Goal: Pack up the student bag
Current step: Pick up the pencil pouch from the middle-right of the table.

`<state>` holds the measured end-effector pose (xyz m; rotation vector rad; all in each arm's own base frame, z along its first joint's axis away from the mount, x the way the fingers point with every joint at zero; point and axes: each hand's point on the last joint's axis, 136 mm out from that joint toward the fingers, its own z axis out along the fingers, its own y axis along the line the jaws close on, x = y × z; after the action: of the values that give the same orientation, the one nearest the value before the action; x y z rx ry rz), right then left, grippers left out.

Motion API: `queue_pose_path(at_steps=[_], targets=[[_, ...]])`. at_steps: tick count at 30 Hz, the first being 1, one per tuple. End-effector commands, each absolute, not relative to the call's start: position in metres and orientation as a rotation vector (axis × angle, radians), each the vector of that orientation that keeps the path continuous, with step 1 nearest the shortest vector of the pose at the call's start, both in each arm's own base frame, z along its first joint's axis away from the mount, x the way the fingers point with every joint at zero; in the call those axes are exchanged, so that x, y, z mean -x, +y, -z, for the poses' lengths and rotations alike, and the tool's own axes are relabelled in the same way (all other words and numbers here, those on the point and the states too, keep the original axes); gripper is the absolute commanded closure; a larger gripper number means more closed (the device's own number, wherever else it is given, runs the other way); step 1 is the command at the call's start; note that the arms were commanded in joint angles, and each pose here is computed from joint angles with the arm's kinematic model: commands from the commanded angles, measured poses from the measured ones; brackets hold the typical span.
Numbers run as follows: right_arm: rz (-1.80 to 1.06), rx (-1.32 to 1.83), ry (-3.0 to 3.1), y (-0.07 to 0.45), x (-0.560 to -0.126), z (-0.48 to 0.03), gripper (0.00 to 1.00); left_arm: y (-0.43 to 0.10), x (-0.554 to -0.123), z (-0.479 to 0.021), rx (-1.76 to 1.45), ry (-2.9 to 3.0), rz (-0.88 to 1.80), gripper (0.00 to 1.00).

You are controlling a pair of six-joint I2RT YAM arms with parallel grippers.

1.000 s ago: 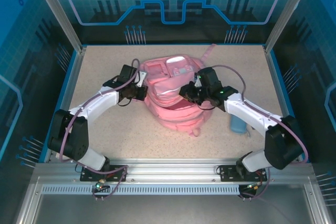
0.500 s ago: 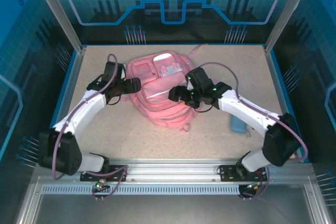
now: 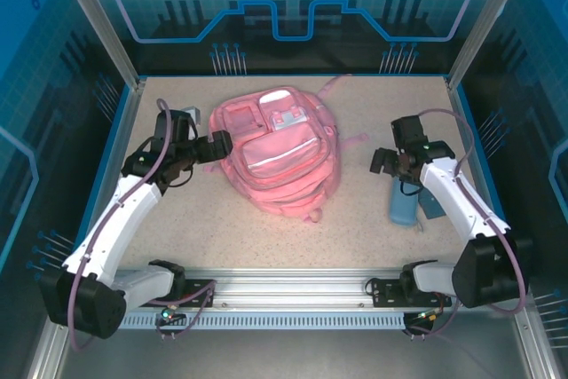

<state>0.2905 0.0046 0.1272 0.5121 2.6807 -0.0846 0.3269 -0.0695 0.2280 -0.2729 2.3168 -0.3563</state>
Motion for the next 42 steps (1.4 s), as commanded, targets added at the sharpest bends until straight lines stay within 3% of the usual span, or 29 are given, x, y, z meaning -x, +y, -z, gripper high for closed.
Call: queue_pose_path(at_steps=[1,6,16,21,30,42], targets=[[0.160,-0.543,2.763,-0.016,-0.275,-0.103,0.00,-0.073,-0.316,-0.225,0.283,2.343,0.399,0.01],[-0.004,-0.581,2.824,-0.009,-0.272,-0.075,0.00,-0.075,-0.314,-0.226,0.270,2.346,0.416,0.01],[0.006,-0.628,2.966,-0.011,-0.255,-0.034,0.01,-0.079,-0.312,-0.227,0.256,2.350,0.449,0.01],[-0.004,-0.636,2.987,-0.010,-0.255,-0.030,0.07,-0.081,-0.310,-0.230,0.246,2.347,0.463,0.01],[-0.048,-0.604,2.959,-0.005,-0.257,-0.041,0.36,-0.092,-0.309,-0.233,0.201,2.352,0.527,0.01],[-0.502,-0.356,2.811,0.062,-0.278,-0.106,0.38,-0.170,-0.308,-0.215,-0.292,2.460,0.406,0.02]])
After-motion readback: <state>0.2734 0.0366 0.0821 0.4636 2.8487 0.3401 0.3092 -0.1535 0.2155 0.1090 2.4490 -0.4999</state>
